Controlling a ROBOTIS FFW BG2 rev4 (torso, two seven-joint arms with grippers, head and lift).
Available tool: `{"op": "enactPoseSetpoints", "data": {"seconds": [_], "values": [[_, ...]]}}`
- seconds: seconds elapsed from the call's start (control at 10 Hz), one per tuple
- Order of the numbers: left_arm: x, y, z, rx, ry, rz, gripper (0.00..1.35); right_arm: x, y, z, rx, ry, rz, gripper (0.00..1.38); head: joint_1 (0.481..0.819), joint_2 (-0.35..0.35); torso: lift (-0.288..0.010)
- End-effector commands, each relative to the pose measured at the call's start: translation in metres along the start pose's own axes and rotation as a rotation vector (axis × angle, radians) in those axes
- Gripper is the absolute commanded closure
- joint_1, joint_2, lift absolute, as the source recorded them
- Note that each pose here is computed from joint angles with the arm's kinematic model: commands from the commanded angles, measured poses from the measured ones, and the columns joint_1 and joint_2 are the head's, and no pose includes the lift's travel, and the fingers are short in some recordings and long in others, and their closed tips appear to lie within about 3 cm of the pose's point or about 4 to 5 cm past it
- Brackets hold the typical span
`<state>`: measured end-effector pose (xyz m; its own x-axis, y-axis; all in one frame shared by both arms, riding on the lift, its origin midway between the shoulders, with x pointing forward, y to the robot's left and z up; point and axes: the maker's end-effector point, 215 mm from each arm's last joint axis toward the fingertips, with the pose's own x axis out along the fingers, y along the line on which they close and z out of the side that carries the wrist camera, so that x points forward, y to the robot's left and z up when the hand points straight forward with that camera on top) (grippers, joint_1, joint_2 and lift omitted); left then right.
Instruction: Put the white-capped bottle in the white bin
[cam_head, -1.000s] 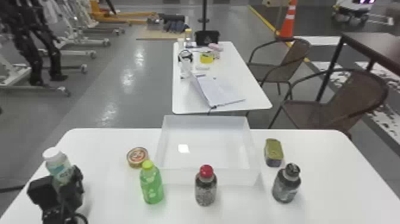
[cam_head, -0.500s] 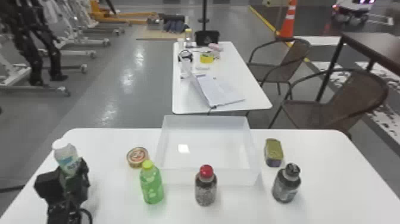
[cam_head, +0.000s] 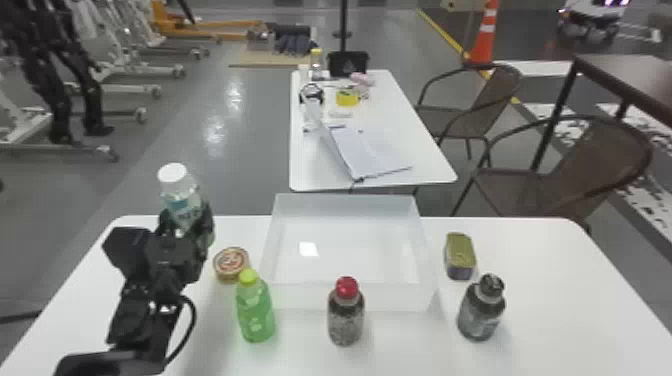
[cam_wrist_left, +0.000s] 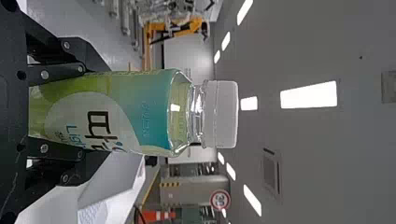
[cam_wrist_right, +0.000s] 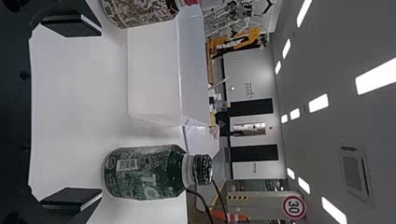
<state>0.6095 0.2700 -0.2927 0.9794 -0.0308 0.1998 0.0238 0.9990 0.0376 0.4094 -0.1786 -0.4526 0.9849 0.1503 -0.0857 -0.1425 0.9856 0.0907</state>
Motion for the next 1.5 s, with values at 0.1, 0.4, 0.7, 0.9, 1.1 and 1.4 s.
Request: {"op": "enactPoseSetpoints", "data": {"seconds": [0.1, 0.4, 0.7, 0.9, 1.1, 1.4], "values": [[0.018, -0.082, 0.017, -0.033, -0.003, -0.200, 0.82, 0.000, 0.000, 0.000, 0.000, 0.000, 0.000, 0.09, 0.549, 0.000, -0.100], [0.020, -0.173, 0.013, 0.089, 0.059, -0.452, 0.82, 0.002, -0.001, 0.000, 0.000, 0.000, 0.002, 0.09, 0.549, 0.000, -0.100], [0.028, -0.198, -0.025, 0.389, 0.203, -0.607, 0.82, 0.007, 0.003, 0.001, 0.001, -0.005, 0.011, 0.09, 0.549, 0.000, -0.100], [0.044, -0.196, -0.035, 0.689, 0.306, -0.704, 0.82, 0.007, 0.003, 0.002, -0.001, -0.007, 0.010, 0.09, 0.549, 0.000, -0.100], [0.045, -0.190, -0.047, 0.890, 0.387, -0.748, 0.82, 0.008, 0.004, 0.002, -0.001, -0.009, 0.012, 0.09, 0.549, 0.000, -0.100], [0.044, -0.206, -0.038, 1.194, 0.379, -0.786, 0.24, 0.008, 0.003, 0.002, 0.000, -0.007, 0.009, 0.09, 0.549, 0.000, -0.100]]}}
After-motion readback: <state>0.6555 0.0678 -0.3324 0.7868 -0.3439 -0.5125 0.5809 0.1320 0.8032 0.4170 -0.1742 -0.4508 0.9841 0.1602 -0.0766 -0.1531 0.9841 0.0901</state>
